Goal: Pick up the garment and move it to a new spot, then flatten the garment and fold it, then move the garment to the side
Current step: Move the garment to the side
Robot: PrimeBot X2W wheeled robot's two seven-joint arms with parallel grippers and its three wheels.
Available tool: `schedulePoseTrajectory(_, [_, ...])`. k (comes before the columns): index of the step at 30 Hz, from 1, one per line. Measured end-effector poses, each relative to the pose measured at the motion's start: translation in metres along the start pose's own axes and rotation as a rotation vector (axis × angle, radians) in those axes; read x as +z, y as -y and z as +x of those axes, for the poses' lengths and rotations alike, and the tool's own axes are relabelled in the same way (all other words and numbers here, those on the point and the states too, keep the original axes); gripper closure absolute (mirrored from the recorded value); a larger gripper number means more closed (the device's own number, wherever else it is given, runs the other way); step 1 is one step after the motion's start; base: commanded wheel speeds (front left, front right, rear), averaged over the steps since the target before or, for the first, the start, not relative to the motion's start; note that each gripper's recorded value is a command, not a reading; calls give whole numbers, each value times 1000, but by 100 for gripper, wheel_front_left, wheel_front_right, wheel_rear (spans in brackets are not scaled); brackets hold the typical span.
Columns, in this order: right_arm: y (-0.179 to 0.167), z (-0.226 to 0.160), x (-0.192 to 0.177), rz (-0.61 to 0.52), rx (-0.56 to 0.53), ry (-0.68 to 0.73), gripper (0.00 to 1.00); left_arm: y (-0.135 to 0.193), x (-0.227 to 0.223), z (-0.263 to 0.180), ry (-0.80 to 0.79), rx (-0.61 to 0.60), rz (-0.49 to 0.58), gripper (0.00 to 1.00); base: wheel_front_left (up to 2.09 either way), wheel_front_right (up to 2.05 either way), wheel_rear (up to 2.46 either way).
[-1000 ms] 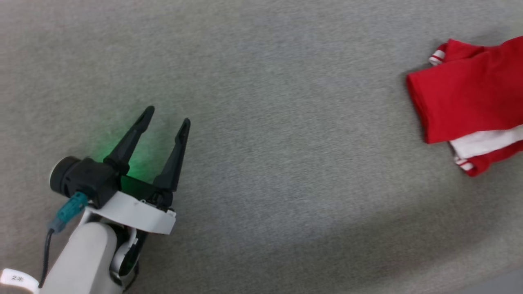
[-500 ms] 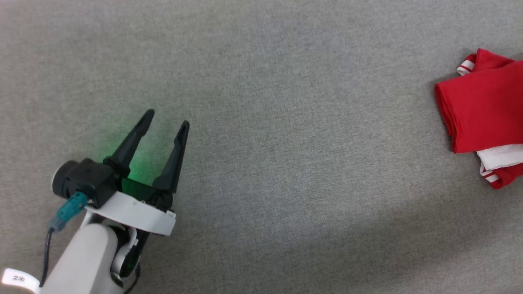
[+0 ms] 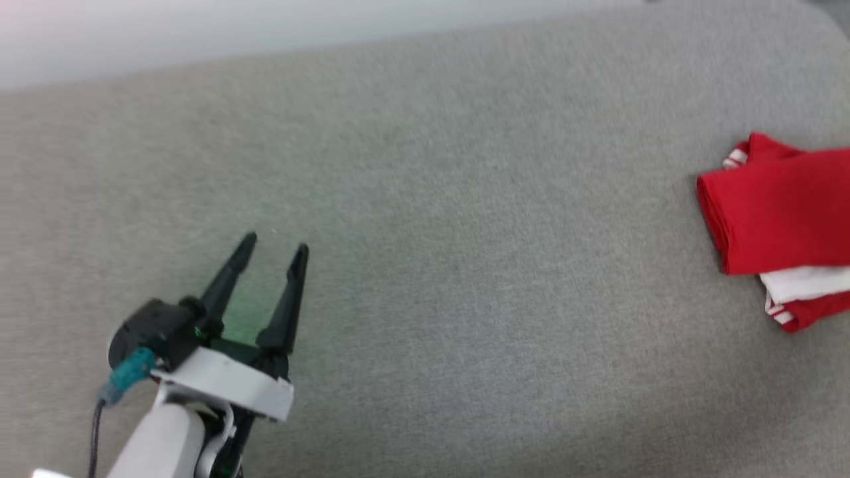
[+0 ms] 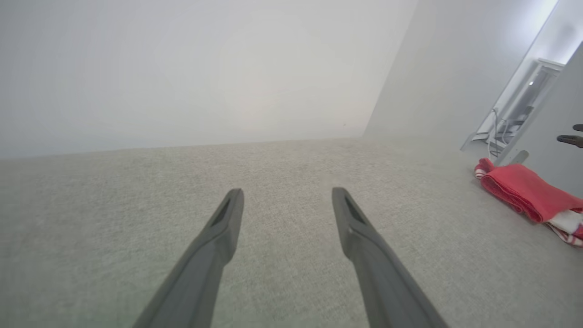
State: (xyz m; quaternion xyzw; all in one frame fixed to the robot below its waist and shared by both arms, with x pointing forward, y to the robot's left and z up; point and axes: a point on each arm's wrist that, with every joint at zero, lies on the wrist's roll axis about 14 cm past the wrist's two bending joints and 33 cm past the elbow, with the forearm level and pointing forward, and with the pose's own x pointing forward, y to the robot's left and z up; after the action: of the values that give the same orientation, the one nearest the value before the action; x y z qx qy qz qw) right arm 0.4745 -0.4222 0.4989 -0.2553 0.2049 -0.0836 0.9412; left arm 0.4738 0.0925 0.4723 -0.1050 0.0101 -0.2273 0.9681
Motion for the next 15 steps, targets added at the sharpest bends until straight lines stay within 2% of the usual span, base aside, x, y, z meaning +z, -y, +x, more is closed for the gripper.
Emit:
schedulePoseTrajectory(2, [-7, -4, 7, 107, -8, 46, 0, -3, 4, -10, 0, 23, 6, 0, 0, 0, 0])
schedulePoseTrajectory(6, [-29, -14, 23, 218, 25, 126, 0, -12, 10, -36, -5, 76, 18, 0, 0, 0, 0])
schedulePoseTrajectory(12, [-57, -34, 66, 292, 106, 299, 0, -33, 29, -77, 16, 171, 80, 0, 0, 0, 0])
schedulePoseTrajectory(15, [-66, -49, 76, 330, 126, 365, 0, -44, 39, -100, 34, 239, 105, 0, 0, 0, 0])
